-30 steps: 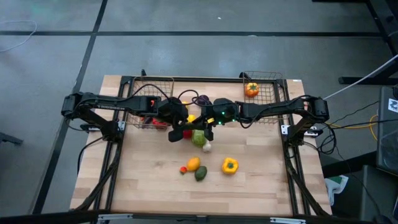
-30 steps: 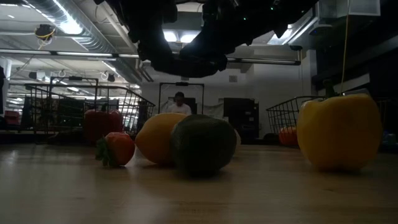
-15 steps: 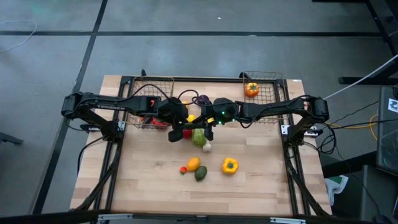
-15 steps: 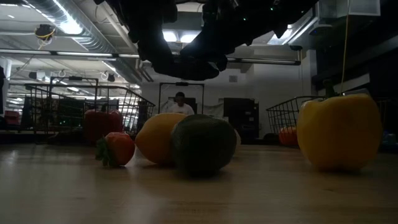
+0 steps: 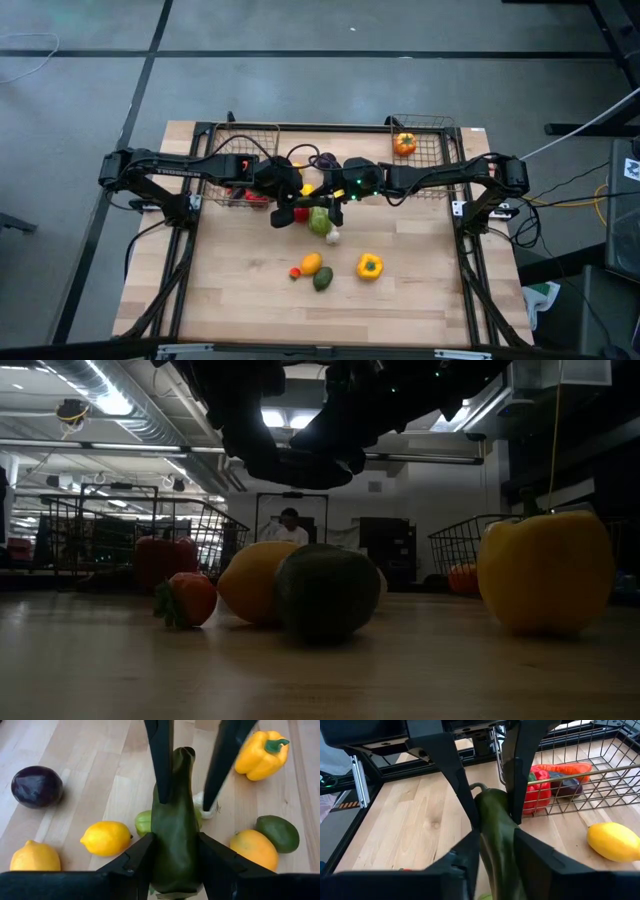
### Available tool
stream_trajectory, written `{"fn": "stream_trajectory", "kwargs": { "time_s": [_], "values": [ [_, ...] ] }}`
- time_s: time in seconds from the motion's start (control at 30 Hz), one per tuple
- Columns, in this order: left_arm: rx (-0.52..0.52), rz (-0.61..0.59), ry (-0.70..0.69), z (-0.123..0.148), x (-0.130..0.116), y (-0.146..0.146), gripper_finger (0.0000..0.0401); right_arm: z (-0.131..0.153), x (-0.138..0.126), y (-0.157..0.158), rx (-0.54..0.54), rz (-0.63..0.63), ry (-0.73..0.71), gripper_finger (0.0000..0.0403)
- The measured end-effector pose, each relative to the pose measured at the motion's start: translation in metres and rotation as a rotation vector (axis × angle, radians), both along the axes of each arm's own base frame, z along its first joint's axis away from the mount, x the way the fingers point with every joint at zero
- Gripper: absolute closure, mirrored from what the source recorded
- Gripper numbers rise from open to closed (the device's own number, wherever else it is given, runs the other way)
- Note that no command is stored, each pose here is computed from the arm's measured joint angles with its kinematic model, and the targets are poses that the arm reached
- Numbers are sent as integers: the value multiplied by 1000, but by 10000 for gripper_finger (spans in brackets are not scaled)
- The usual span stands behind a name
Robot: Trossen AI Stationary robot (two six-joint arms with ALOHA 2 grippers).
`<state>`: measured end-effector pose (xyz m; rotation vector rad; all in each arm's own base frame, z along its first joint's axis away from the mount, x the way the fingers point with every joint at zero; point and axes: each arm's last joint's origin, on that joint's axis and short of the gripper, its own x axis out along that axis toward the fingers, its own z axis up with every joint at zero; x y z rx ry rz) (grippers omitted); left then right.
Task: Sort produce into baskets
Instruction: Put the green chili pepper into the left gold wire basket
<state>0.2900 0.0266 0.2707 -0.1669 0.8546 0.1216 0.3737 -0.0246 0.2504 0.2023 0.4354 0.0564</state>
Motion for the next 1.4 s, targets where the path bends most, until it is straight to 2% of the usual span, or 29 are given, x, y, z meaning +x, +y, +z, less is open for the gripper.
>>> {"fn": "stream_trajectory", "kwargs": {
  "time_s": [0.2, 0.37, 0.7, 1.0, 1.17, 1.4],
  "values": [
    [0, 4, 0, 0, 0, 1, 268, 0, 0, 0, 0, 0, 1, 200],
    [3, 45, 22, 2, -6, 11, 268, 7, -8, -6, 3, -11, 24, 170],
    [99, 265, 66, 24, -46, 45, 268, 42, -51, -39, -40, -110, 78, 166],
    [255, 618, 183, 44, -106, 66, 268, 47, -78, -58, -88, -224, 203, 166],
    [182, 780, 295, 35, -130, 69, 268, 42, -81, -61, -90, -234, 252, 166],
    [110, 906, 396, -3, -141, 71, 268, 41, -81, -60, -90, -230, 263, 166]
  ]
}}
